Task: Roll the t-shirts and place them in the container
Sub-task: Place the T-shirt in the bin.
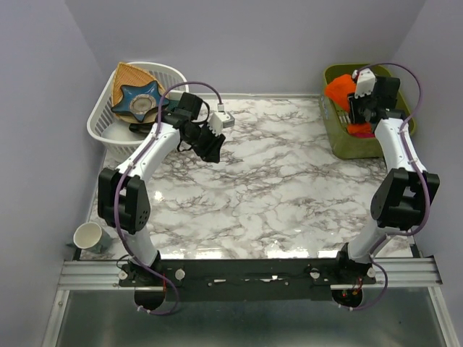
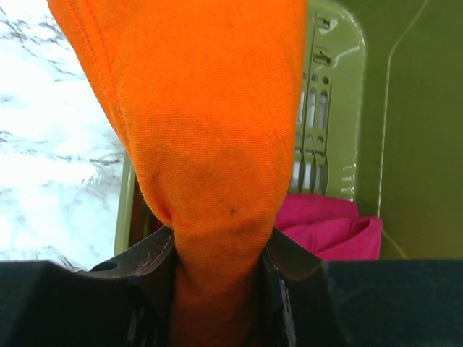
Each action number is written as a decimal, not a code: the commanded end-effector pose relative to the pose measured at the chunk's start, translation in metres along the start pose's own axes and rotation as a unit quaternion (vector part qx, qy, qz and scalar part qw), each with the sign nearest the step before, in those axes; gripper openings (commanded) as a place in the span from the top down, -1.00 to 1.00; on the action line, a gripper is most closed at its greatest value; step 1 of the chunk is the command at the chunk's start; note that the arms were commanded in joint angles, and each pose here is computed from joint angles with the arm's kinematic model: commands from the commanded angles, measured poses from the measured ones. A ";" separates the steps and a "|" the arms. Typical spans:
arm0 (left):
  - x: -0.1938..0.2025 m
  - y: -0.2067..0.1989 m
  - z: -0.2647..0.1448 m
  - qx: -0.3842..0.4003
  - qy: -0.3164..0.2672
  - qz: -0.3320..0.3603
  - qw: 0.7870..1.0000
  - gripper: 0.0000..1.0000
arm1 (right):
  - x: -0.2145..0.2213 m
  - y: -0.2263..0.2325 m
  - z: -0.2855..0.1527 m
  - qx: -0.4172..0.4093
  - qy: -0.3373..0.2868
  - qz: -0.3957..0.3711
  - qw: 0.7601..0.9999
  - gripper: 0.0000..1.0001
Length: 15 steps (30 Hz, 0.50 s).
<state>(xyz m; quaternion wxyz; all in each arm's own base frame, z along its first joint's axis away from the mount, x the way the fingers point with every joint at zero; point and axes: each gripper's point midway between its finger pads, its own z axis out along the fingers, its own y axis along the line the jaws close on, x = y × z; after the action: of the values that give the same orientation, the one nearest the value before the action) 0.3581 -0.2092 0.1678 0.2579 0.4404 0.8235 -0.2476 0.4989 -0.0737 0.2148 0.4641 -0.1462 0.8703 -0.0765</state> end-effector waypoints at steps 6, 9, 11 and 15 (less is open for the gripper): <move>0.001 -0.038 -0.023 0.008 -0.078 0.022 0.997 -0.02 | 0.021 -0.005 -0.004 0.004 0.047 0.013 0.999 0.99; 0.004 -0.043 -0.027 -0.001 -0.092 0.018 0.996 -0.02 | 0.026 -0.001 0.006 -0.014 0.069 0.021 0.997 0.99; 0.005 -0.044 -0.030 -0.011 -0.103 0.021 0.994 -0.02 | 0.025 0.004 0.004 -0.032 0.077 0.031 0.996 0.99; 0.010 -0.047 -0.033 -0.020 -0.112 0.025 0.993 -0.02 | 0.030 0.024 0.002 -0.075 0.103 0.070 0.989 0.99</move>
<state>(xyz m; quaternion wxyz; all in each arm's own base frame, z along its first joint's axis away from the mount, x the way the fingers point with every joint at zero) 0.3066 -0.2010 0.1848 0.3296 0.4269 0.7984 -0.2678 0.4919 -0.0788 0.1855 0.3958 -0.1321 0.9071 -0.0555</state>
